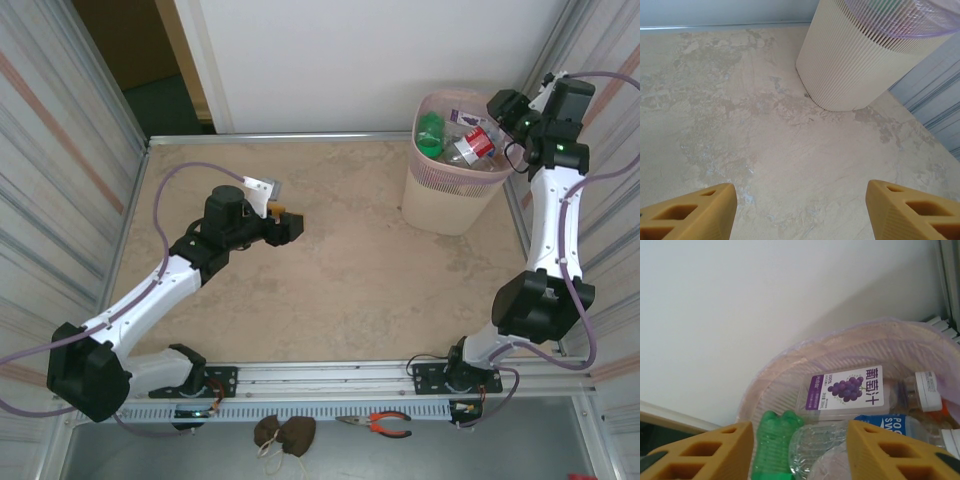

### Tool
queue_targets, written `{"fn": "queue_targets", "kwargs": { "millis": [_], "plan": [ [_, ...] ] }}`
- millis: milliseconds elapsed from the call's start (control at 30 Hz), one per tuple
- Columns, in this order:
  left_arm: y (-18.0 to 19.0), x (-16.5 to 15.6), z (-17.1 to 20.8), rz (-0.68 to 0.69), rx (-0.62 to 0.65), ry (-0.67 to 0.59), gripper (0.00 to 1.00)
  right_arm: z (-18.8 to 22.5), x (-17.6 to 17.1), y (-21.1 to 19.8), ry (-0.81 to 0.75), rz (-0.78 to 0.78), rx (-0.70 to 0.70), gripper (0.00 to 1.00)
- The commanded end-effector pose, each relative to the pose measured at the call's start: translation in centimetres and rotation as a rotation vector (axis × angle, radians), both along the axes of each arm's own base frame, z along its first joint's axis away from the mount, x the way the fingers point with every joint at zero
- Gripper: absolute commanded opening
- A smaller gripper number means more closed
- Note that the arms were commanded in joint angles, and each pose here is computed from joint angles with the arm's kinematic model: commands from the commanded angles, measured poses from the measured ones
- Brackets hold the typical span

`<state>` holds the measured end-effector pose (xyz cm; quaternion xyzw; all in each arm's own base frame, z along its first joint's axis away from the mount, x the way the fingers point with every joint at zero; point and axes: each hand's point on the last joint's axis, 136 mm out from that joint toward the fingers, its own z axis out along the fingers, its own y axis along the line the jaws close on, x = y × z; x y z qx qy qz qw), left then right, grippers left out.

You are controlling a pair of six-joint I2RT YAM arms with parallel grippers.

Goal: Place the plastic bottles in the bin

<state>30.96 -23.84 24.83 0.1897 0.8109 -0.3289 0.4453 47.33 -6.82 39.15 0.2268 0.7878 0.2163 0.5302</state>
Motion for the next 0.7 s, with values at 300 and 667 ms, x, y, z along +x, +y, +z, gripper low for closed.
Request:
{"fn": "queue_targets", "kwargs": {
  "millis": [300, 667],
  "plan": [
    [0.4, 0.3, 1.6, 0.015, -0.026, -0.051, 0.69, -8.9, 1.7, 2.1, 0.245, 0.094, -0.097, 0.38],
    [0.1, 0.5, 1.5, 0.009, -0.031, -0.044, 0.69, -6.5, -0.8, 0.1, 0.243, -0.006, -0.339, 0.36]
  ]
}}
